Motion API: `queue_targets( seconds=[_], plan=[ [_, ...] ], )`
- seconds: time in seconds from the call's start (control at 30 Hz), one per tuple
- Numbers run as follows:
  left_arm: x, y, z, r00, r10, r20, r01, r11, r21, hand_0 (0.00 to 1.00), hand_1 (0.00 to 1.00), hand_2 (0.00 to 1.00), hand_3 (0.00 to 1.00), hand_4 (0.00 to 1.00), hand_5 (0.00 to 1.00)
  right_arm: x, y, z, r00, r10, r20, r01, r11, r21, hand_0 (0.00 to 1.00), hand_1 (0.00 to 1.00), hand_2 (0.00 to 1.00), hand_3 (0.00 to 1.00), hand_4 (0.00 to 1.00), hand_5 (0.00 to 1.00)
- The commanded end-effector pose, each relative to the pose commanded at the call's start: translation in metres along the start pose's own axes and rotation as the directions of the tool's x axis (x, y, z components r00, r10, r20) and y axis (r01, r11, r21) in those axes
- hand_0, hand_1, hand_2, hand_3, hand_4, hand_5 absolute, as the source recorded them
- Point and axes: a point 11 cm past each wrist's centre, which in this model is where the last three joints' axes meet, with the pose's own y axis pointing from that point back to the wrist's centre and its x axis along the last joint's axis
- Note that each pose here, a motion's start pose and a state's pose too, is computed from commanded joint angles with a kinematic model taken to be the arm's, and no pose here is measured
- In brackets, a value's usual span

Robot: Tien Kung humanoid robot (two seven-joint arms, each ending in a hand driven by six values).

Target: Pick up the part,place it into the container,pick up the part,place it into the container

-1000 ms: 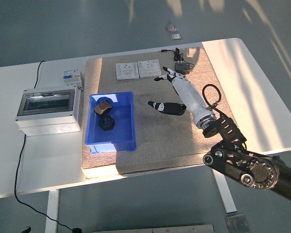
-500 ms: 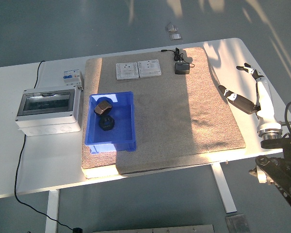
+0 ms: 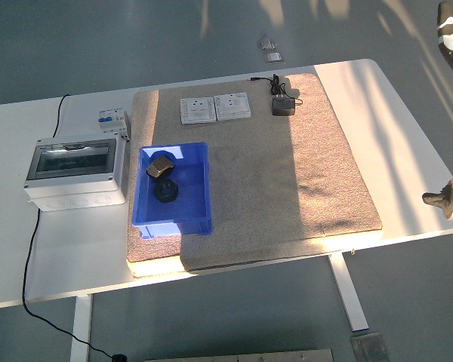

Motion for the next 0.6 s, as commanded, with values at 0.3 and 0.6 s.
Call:
queue_targets(
  seconds=[0.3,0.6],
  plan=[
    [-0.006,0.001,-0.004,1.000,-0.014,0.001,0.014,1.000,0.005,0.663,0.657,0.698,0.570,0.566,0.625,-0.067,-0.041,-0.079,0.944,-0.199,0.263,0.148,0.968,0.203,0.849,0.806,0.882,0.998,0.658,0.273],
    [-0.009,0.002,-0.002,1.000,-0.019,-0.007,0.019,1.000,0.002,0.663,0.657,0.698,0.570,0.565,0.625,-0.094,-0.049,-0.100,0.917,-0.265,0.299,0.186,0.945,0.267,0.864,0.819,0.913,0.998,0.666,0.257]
  ],
)
